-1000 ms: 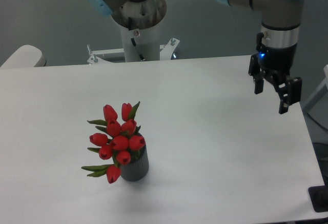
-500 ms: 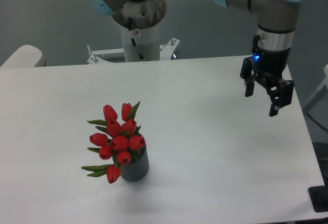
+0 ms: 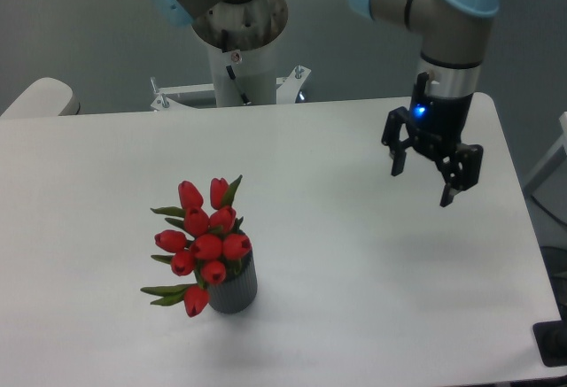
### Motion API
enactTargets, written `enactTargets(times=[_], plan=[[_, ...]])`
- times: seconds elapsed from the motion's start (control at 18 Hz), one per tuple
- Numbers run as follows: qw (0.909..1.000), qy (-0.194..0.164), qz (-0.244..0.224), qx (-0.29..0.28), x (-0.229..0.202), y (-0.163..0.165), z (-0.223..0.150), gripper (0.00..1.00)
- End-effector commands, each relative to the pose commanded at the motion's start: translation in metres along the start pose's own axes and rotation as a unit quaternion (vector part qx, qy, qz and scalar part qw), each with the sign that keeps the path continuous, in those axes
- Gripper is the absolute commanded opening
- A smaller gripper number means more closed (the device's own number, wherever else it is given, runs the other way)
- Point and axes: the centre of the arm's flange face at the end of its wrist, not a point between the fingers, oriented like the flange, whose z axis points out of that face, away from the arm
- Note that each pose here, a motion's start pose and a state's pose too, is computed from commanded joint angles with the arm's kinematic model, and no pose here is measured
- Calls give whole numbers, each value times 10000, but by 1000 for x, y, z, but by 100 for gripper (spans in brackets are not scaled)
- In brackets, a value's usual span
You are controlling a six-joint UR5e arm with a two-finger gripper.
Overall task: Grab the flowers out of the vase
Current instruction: 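Move the open gripper toward the red tulip stems above the vase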
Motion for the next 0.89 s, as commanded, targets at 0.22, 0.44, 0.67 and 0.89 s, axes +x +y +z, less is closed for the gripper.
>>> enactTargets(times=[0.22, 0.44, 0.67, 0.89], plan=[[9967, 174, -584, 540, 13, -21, 9, 100], [9770, 560, -1536, 1372, 33, -36, 21, 100], [9569, 1022, -1767, 2066, 58, -57, 39, 100], [9495, 1305, -1647, 2331, 79, -82, 52, 100]])
